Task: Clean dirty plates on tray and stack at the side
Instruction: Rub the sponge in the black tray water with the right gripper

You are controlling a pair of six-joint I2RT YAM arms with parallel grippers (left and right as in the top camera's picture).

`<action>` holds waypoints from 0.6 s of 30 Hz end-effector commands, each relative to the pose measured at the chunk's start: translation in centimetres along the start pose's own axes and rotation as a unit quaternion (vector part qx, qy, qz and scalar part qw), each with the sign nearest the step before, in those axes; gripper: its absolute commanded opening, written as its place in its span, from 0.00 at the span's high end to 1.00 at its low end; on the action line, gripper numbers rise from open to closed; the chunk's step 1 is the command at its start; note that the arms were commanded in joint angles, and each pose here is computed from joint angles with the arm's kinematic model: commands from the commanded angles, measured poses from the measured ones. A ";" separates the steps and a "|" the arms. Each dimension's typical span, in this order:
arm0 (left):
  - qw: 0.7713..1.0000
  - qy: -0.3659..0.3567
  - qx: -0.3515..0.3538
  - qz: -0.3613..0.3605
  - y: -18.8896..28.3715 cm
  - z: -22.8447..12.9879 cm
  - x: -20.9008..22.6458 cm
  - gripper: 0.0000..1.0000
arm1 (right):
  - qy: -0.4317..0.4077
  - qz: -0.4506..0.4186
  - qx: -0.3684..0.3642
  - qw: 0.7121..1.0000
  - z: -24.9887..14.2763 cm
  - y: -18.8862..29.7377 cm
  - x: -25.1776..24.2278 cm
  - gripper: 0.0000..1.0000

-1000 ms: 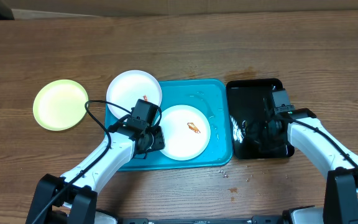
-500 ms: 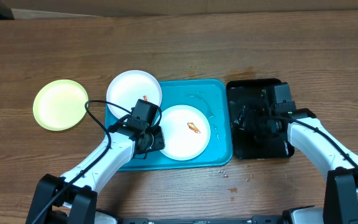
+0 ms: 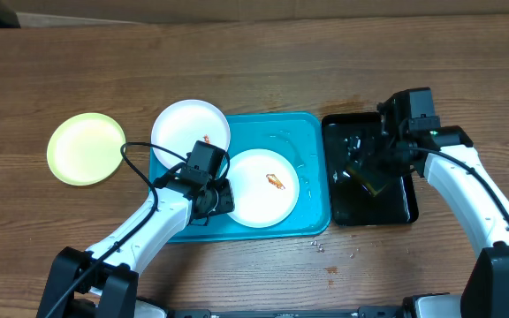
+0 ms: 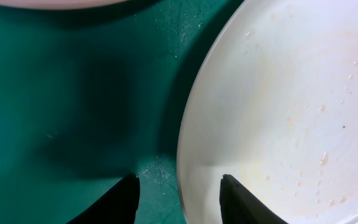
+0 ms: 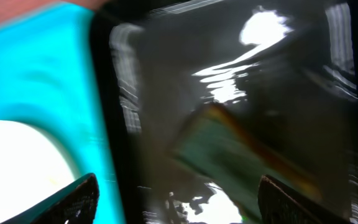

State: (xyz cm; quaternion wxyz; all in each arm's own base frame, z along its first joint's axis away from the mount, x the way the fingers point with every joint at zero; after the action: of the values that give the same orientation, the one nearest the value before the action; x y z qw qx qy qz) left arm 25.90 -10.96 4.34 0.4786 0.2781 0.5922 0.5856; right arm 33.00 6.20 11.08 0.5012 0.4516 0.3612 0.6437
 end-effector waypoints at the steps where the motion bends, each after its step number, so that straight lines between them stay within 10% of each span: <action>1: 1.000 0.003 -0.002 0.007 -0.3 -0.1 0.1 0.55 | 0.033 -0.112 0.006 0.993 -0.4 0.4 -3.3 0.17; 18: 1.000 0.003 -0.001 0.008 -0.3 -0.1 0.1 0.53 | 0.060 -0.063 0.046 0.995 -3.9 -2.7 -2.8 0.15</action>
State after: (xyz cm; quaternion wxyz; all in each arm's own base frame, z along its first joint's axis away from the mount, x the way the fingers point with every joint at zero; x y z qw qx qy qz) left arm 25.96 -10.98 4.35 0.4795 0.2770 0.5918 0.5857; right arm 31.02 3.66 7.55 0.5135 0.3989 0.4495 0.6125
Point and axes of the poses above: each gripper's point midway between its finger pads, its own y axis back along the fingers, its own x axis along the line the jaws close on, z = x × y, the point moved 3 cm from there along y, back along the fingers, and after that the axes turned 13 degrees about y, right-handed, at the moved point
